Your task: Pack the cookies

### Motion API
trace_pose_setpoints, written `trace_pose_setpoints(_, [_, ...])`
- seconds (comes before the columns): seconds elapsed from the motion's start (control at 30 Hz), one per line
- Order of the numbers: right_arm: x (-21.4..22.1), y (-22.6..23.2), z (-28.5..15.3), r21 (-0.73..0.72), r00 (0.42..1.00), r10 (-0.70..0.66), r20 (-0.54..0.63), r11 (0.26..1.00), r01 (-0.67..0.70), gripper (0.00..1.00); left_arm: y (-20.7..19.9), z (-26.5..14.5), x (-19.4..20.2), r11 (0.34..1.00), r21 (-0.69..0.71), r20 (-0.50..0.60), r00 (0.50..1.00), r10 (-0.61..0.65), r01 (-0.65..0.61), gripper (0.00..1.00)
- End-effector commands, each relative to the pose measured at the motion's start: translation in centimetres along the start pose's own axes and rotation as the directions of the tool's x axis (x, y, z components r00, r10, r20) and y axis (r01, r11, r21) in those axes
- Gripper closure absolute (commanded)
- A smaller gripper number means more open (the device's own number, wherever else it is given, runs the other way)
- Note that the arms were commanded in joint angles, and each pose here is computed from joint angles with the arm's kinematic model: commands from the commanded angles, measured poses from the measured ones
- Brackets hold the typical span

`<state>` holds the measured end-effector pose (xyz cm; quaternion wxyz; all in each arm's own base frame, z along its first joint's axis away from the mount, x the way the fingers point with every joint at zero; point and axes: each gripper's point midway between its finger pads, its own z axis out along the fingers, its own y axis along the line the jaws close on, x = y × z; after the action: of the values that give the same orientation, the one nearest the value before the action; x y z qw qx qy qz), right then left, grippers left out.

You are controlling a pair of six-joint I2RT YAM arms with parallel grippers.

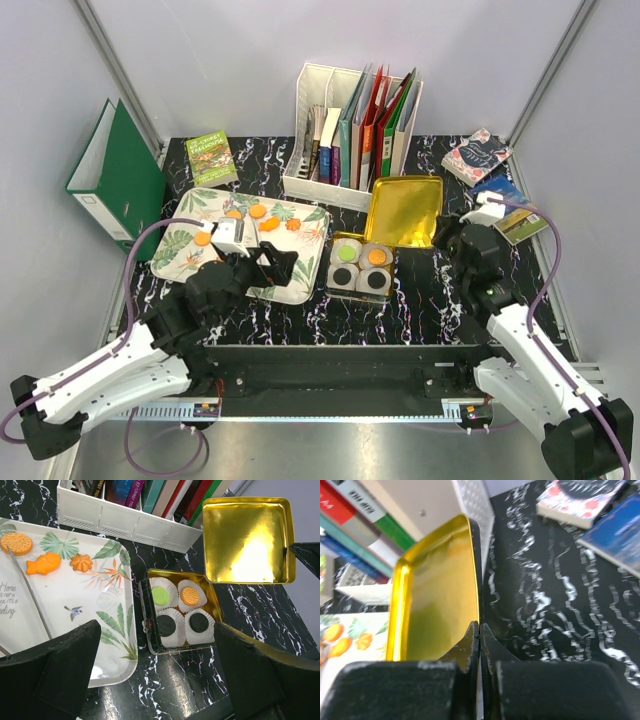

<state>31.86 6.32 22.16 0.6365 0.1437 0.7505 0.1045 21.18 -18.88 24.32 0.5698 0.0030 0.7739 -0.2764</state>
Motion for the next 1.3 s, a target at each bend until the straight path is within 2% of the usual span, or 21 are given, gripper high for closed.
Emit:
trace_pose_setpoints(0.0, [-0.4,5.3,-0.7,-0.164,0.980,0.110,-0.166,0.977,-0.138,1.00,-2.0,0.5,-2.2,0.999,0.050,0.049,0.999,-0.018,0.015,0.01])
trace_pose_setpoints(0.17, [0.4,8.7,-1.5,-0.225,0.918,0.206,-0.338,0.930,-0.291,1.00,-3.1,1.3,-1.4,0.995,0.101,0.030,0.999,-0.015,0.012,0.01])
trace_pose_setpoints(0.3, [1.2,10.3,-2.2,-0.218,0.855,0.267,-0.445,0.894,-0.393,1.00,-4.2,1.6,-1.3,0.984,0.175,0.075,0.997,-0.002,-0.011,0.01])
trace_pose_setpoints(0.53, [1.5,11.3,-2.7,-0.188,0.795,0.325,-0.513,0.861,-0.473,1.00,-4.8,2.4,-0.9,0.976,0.169,0.055,0.990,0.132,-0.139,0.01])
trace_pose_setpoints(0.63, [1.9,11.4,-2.6,-0.172,0.777,0.338,-0.531,0.855,-0.490,1.00,-4.7,2.7,-1.0,0.980,0.137,0.036,0.989,0.141,-0.145,0.01])
trace_pose_setpoints(0.77, [2.6,11.9,-2.5,-0.169,0.753,0.333,-0.568,0.848,-0.503,1.00,-3.8,3.2,-1.0,0.995,0.050,-0.009,0.996,0.091,-0.090,0.01])
trace_pose_setpoints(0.9, [2.5,11.9,-2.8,-0.190,0.761,0.314,-0.568,0.849,-0.493,1.00,-4.0,3.3,-2.9,0.999,0.045,0.024,1.000,-0.004,0.003,0.01])
trace_pose_setpoints(1.03, [2.3,11.7,-3.2,-0.216,0.781,0.287,-0.554,0.857,-0.468,1.00,-4.4,3.5,-3.7,0.979,0.149,0.000,0.990,-0.138,0.136,0.01])
trace_pose_setpoints(1.2, [2.5,11.3,-3.5,-0.233,0.801,0.259,-0.540,0.868,-0.438,1.00,-5.2,4.8,-2.2,0.908,0.268,-0.167,0.944,-0.285,0.322,0.01])
trace_pose_setpoints(1.27, [2.3,11.2,-3.7,-0.246,0.810,0.248,-0.531,0.870,-0.428,1.00,-5.5,5.0,-2.0,0.880,0.301,-0.186,0.928,-0.324,0.367,0.01])
